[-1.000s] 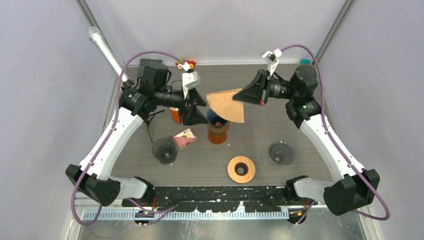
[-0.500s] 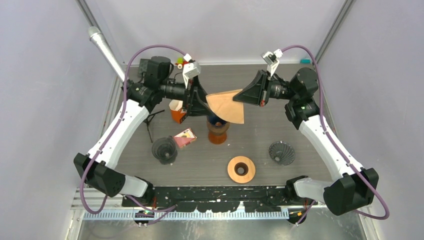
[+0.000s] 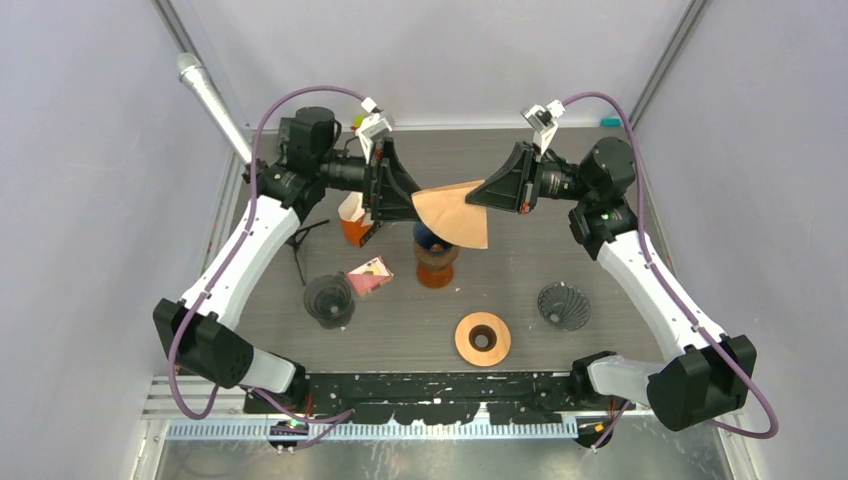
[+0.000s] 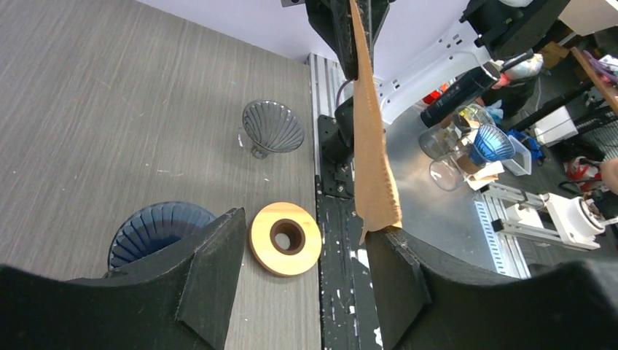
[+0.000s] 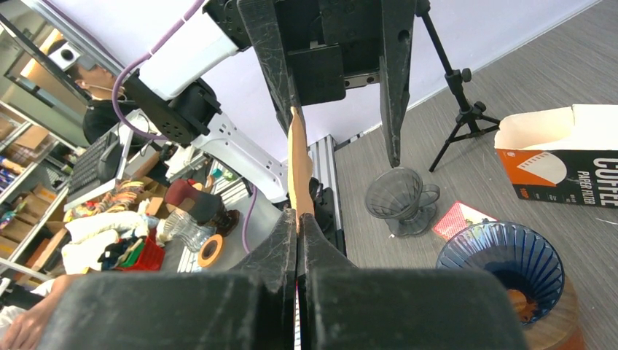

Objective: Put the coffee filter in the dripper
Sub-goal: Pick up the coffee filter from the coffee filter holder.

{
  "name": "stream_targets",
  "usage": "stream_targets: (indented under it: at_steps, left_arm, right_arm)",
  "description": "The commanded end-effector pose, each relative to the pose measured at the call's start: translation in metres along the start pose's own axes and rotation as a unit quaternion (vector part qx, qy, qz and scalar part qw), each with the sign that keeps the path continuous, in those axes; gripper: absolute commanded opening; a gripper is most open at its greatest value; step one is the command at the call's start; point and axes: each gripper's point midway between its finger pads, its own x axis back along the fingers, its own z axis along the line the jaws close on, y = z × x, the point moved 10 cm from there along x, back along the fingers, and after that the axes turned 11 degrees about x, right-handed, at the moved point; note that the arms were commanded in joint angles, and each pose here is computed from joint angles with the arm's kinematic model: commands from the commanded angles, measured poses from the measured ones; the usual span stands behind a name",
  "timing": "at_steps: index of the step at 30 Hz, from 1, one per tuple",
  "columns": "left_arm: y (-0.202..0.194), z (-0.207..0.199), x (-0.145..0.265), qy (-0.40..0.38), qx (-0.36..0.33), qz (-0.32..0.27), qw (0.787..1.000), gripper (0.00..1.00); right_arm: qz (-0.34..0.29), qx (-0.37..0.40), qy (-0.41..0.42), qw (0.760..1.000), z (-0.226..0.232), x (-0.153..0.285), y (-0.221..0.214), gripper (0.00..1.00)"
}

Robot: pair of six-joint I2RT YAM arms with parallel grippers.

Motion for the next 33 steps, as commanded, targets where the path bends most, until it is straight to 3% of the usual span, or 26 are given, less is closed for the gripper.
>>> stream_targets:
  at_steps: [1, 8, 14, 25, 33]
  left_arm:
    - [0.007, 0.002, -0.002, -0.030, 0.010, -0.006, 0.999, 0.62]
    - [0.006, 0.012, -0.010, -0.040, 0.032, -0.027, 0.998, 0.62]
    - [-0.002, 0.019, -0.023, -0.064, 0.058, -0.112, 0.990, 0.63]
    - [0.001, 0.025, -0.028, -0.076, 0.070, -0.129, 0.986, 0.63]
    - [-0.003, 0.026, -0.038, -0.087, 0.079, -0.135, 0.984, 0.47]
  right_arm:
    - [-0.009, 0.024, 0.006, 1.000, 0.007, 0.002, 0.005, 0.01]
    - [-0.024, 0.018, -0.012, 0.999, 0.001, 0.001, 0.003, 0.01]
    - [-0.064, 0.005, -0.029, 0.998, -0.009, -0.002, 0.002, 0.01]
    - [-0.082, -0.023, -0.065, 0.994, -0.028, -0.006, -0.008, 0.01]
    - [-0.109, -0.033, -0.078, 0.990, -0.037, -0.007, -0.013, 0.01]
